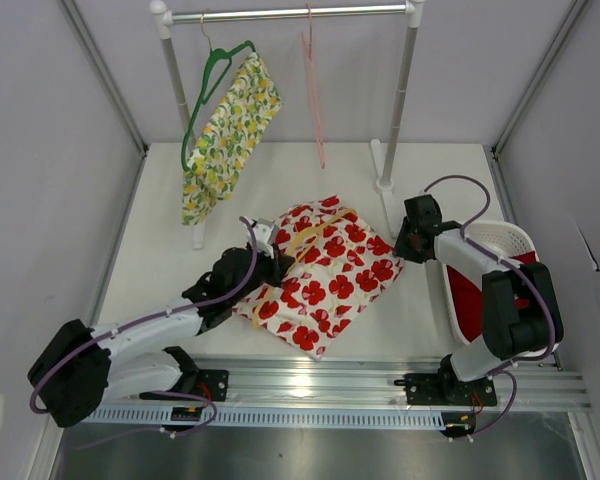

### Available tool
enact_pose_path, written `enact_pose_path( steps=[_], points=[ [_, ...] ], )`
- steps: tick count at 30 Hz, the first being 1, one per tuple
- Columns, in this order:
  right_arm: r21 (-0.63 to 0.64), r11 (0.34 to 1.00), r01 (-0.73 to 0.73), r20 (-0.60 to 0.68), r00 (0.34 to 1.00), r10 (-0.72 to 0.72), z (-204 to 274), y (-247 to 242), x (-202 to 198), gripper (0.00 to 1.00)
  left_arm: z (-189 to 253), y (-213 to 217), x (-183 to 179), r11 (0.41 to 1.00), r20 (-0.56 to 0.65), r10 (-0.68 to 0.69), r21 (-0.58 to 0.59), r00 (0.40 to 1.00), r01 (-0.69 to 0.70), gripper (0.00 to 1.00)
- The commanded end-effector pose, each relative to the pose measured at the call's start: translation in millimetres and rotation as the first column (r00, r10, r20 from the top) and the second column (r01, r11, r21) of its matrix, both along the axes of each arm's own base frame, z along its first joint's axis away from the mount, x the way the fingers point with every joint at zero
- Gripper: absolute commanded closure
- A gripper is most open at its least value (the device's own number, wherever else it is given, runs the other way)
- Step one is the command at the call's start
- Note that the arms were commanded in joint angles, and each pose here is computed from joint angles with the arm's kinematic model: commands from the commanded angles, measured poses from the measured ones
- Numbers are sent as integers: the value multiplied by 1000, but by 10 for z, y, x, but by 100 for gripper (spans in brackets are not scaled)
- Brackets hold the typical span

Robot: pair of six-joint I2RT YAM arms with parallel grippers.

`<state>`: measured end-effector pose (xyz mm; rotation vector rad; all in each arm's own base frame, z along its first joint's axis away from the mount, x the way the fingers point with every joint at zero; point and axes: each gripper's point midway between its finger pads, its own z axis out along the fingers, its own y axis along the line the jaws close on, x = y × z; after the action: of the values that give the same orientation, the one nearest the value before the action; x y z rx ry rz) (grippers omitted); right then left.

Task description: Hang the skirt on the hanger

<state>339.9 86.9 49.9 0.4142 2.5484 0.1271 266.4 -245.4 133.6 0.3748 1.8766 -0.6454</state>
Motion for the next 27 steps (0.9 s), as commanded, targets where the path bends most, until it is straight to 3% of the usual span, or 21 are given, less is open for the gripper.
enact_pose_path(
  steps=[1,5,8,9,11,18,27],
  points=[
    [3,1000,-16,47,999,16,232,-29,29,63,830,5,114,993,170,51,-111,984,-32,100],
    [39,998,-56,94,994,52,498,69,95,34,1105,66,40,993,184,52,-114,981,-31,100],
    [56,996,-73,156,986,64,806,117,145,24,1189,143,18,997,146,68,-57,987,-60,100],
    [63,995,-78,171,983,66,887,125,157,23,1388,170,42,995,162,89,-66,983,-79,100],
    [71,994,-83,223,973,66,1142,129,188,21,1256,265,-4,995,100,102,8,990,-103,100],
    [100,989,-111,328,942,72,1703,169,223,19,1650,518,-67,980,61,186,57,981,-190,100],
    [121,984,-134,402,912,75,2090,200,214,19,2384,720,38,957,182,275,40,944,-287,100]
  ],
)
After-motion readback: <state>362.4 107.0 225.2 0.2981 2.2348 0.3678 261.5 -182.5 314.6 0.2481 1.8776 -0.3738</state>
